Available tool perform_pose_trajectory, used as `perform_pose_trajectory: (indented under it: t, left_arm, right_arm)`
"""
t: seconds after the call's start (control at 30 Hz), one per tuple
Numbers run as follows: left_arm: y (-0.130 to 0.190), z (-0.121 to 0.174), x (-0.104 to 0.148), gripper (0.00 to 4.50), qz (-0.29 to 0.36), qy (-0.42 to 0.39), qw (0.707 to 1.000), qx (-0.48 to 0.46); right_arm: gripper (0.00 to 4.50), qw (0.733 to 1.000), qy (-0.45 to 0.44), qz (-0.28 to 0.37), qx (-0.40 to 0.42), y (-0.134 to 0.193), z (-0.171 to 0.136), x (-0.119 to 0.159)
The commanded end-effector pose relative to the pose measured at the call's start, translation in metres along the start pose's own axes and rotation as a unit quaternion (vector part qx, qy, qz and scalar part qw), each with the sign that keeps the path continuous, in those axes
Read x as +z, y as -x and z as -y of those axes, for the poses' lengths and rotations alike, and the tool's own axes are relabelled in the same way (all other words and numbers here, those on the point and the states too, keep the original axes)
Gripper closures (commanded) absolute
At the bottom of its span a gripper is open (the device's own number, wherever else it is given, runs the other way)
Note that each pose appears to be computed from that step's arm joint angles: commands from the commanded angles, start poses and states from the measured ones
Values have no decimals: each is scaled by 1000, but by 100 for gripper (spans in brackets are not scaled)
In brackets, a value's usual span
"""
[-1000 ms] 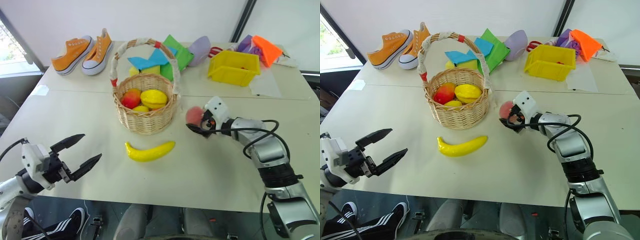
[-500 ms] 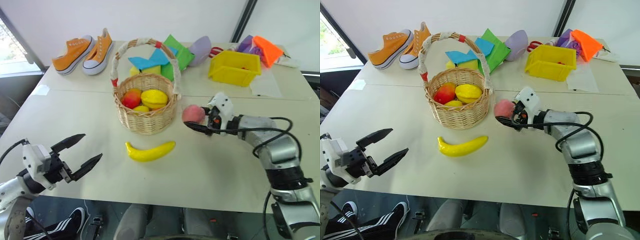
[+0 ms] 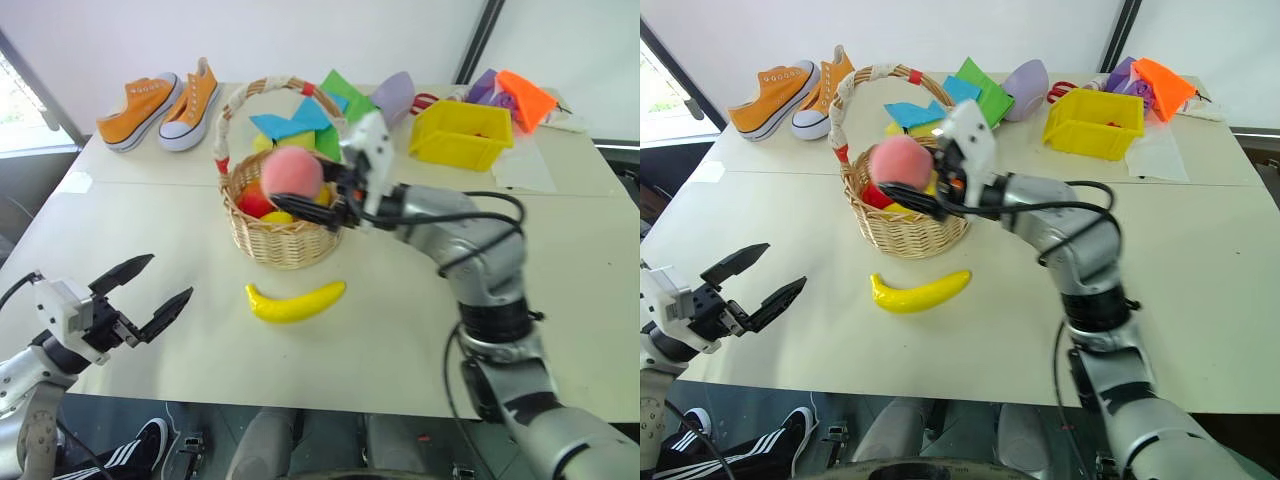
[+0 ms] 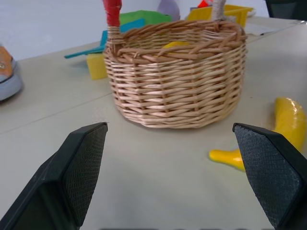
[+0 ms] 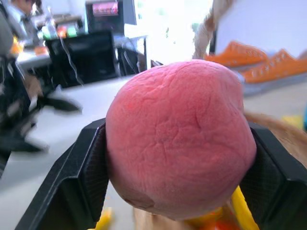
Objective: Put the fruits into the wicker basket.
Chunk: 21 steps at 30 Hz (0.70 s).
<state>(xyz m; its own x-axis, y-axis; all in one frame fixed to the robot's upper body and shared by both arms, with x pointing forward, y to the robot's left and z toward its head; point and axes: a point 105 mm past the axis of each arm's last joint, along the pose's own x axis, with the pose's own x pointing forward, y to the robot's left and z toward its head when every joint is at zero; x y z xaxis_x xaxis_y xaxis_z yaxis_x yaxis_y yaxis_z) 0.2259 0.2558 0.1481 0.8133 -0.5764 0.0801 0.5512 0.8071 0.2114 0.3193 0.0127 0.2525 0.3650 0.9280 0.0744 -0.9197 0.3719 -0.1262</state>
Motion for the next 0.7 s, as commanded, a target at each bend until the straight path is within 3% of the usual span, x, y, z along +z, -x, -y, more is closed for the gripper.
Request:
perform_pose_trajectory:
  t: [0.03, 0.27, 0.3, 0.33, 0.6, 0.7]
  left_arm:
    - [4, -3, 10, 0, 13, -21, 1000, 13]
    - [3, 5, 10, 0, 14, -17, 1000, 10]
    - [2, 6, 10, 0, 15, -18, 1000, 9]
    - [2, 7, 11, 0, 15, -18, 1000, 8]
    - [0, 9, 9, 0, 12, -14, 1000, -1]
    - [-7, 19, 8, 0, 6, -12, 999, -37]
  right_arm:
    - [140, 999, 38, 16, -25, -17, 7, 5]
    - [140, 995, 72, 1, -69, -25, 27, -8]
    - [41, 995, 69, 0, -68, -24, 27, -10]
    - [9, 996, 66, 1, -67, -24, 27, -11]
    - [4, 998, 52, 26, -30, -5, 19, 1]
    - [4, 997, 57, 45, -5, 20, 15, 9]
